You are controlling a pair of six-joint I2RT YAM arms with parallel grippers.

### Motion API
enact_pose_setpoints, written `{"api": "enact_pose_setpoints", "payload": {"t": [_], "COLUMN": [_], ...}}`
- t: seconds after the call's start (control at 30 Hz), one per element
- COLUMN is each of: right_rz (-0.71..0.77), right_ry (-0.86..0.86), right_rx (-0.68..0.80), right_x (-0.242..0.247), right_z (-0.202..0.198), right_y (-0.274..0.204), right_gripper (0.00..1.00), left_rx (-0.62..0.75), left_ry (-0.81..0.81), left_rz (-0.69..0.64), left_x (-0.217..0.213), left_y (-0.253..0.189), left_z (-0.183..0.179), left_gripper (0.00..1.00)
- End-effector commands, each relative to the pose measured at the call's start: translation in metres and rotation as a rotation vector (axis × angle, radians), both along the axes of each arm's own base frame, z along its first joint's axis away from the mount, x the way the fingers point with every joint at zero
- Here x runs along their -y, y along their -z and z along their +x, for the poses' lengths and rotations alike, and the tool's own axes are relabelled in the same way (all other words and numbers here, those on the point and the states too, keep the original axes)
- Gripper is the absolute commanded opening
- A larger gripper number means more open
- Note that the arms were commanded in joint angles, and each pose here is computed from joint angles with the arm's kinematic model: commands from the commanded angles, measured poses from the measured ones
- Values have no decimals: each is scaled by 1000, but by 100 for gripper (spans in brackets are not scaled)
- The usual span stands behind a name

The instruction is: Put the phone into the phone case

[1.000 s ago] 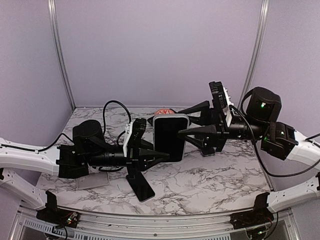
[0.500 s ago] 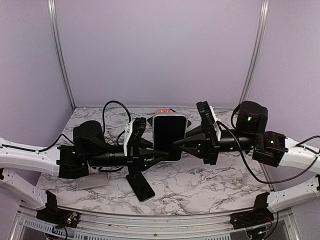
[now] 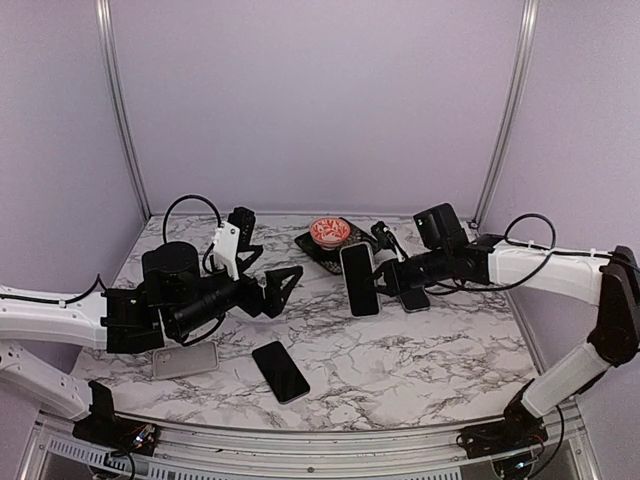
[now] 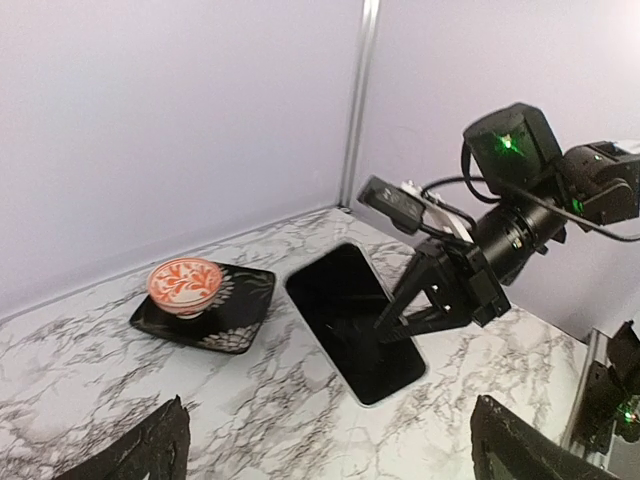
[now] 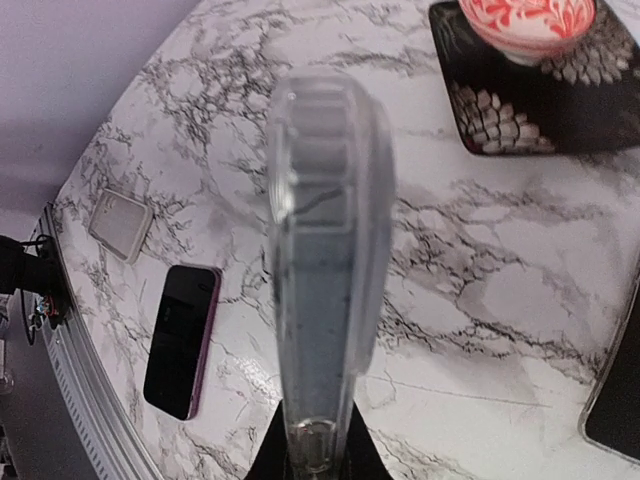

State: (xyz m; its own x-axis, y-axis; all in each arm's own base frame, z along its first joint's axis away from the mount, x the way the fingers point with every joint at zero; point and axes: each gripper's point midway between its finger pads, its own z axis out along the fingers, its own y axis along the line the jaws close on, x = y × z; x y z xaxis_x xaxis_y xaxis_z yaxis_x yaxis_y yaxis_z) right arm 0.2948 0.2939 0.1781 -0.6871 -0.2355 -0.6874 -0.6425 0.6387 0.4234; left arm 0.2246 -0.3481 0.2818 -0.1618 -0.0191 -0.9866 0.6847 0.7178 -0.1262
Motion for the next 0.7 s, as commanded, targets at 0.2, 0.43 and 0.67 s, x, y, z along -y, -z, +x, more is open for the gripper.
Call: {"api": "enact_pose_setpoints", "payload": {"t": [0.2, 0.43, 0.67], "right_rz": [71, 47, -96], "right_ry": [-14, 27, 96], "right_rx": [-349, -438, -436], "right_x": [13, 31, 51], "right_z": [24, 56, 72], "right_y": [53, 91, 122], "right_gripper": [0, 4, 20], "left_rx": [-31, -67, -86], "left_ry": [-176, -180, -193], "left_rz": [0, -3, 0], "left_x": [-49, -51, -56], "left_y": [4, 12, 20], "left_z": [18, 21, 22], "left_gripper": [99, 99, 99]}}
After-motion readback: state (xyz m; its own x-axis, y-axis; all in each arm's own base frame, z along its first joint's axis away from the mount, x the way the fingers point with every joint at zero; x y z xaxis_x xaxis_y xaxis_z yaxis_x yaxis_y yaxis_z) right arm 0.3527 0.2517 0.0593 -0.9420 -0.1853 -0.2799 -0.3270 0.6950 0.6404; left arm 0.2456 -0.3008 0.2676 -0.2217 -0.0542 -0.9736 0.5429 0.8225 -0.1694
